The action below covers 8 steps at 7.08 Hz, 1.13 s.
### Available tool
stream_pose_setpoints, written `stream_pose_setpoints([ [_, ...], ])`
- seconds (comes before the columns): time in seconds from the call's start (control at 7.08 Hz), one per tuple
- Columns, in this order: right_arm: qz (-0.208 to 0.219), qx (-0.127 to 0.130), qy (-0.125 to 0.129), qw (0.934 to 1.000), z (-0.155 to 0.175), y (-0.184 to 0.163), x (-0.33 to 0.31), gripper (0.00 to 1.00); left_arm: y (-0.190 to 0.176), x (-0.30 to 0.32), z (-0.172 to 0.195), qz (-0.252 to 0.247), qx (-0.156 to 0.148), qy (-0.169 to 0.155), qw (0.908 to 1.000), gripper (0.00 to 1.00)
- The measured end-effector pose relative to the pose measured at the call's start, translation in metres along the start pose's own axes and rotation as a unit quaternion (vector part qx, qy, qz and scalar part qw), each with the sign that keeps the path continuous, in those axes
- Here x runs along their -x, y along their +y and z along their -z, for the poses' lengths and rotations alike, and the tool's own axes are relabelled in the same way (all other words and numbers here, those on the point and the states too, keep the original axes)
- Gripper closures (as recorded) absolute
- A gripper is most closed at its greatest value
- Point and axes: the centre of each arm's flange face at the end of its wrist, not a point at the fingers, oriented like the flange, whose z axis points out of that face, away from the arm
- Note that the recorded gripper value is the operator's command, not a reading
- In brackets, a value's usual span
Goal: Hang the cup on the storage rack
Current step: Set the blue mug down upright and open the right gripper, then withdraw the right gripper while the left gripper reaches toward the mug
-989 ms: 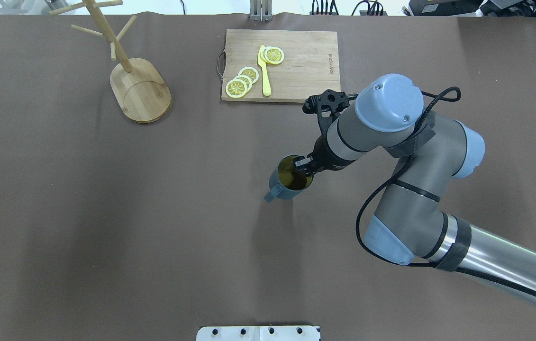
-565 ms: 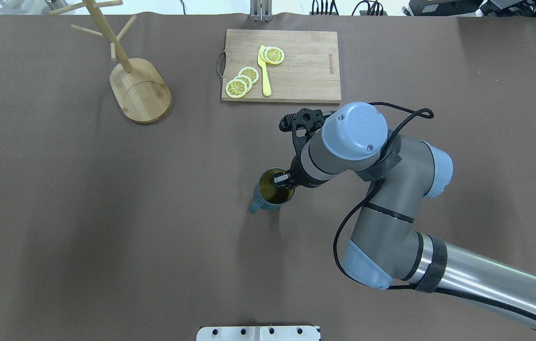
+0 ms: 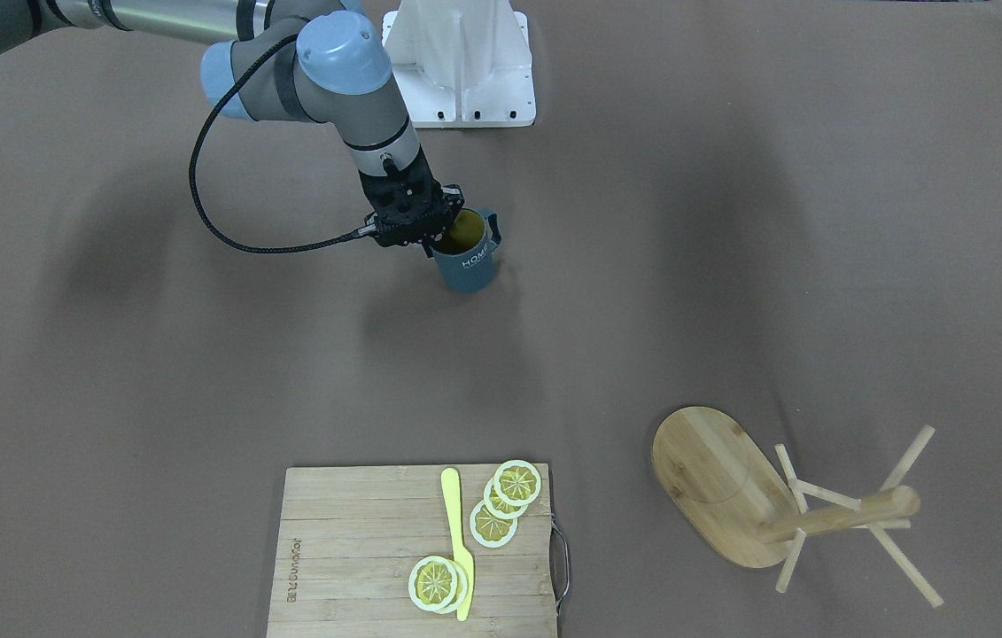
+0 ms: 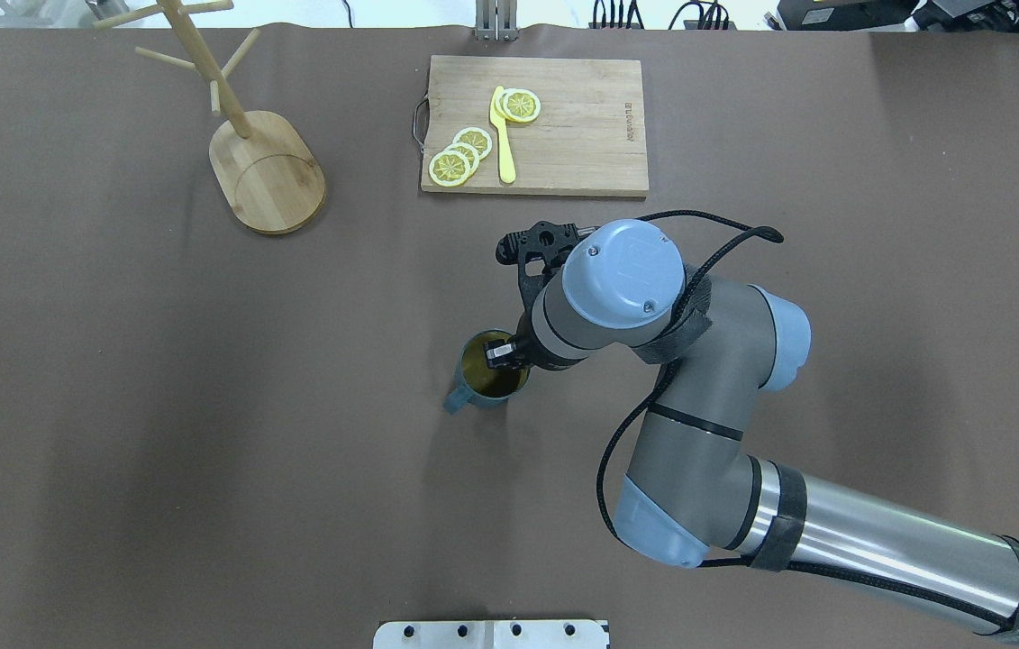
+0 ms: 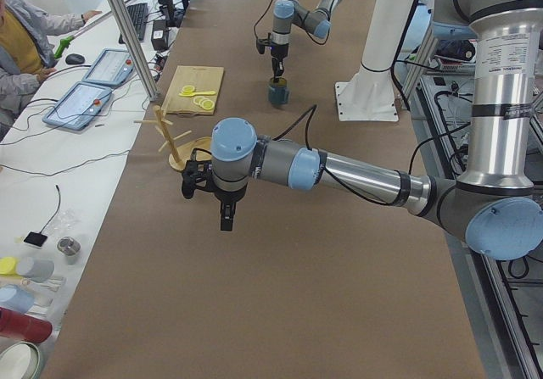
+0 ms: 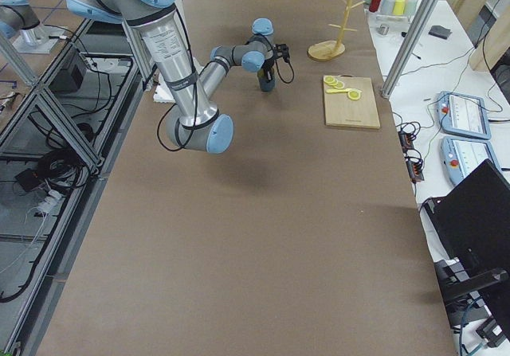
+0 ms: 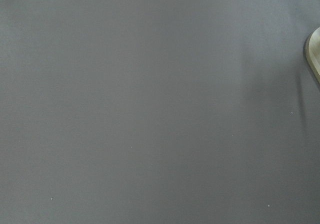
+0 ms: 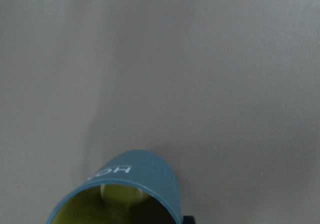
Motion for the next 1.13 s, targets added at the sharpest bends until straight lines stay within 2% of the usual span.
stream_pose_setpoints([
  [0.14,-0.007,0.0,0.0,1.0,-0.001,-0.002,0.004,0.23,0.0,0.0,0.0,0.0,0.0,0.0,1.0,0.02],
  [0.28,-0.021,0.0,-0.001,0.9998,-0.002,-0.006,0.01,0.0,0.0,0.0,0.0,0.0,0.0,0.0,1.0,0.02],
  [0.57,-0.029,-0.004,-0.009,0.9995,0.003,-0.012,0.022,0.0,0.0,-0.001,0.0,-0.001,0.0,0.004,1.0,0.02],
  [0.85,-0.041,-0.007,-0.027,0.9988,0.033,-0.032,0.007,0.0,0.0,-0.013,0.001,-0.018,-0.002,0.05,0.9986,0.02],
  [1.13,-0.065,-0.003,-0.038,0.9972,0.077,-0.05,-0.057,0.0,-0.006,-0.049,-0.008,-0.071,-0.026,0.092,0.9929,0.03],
])
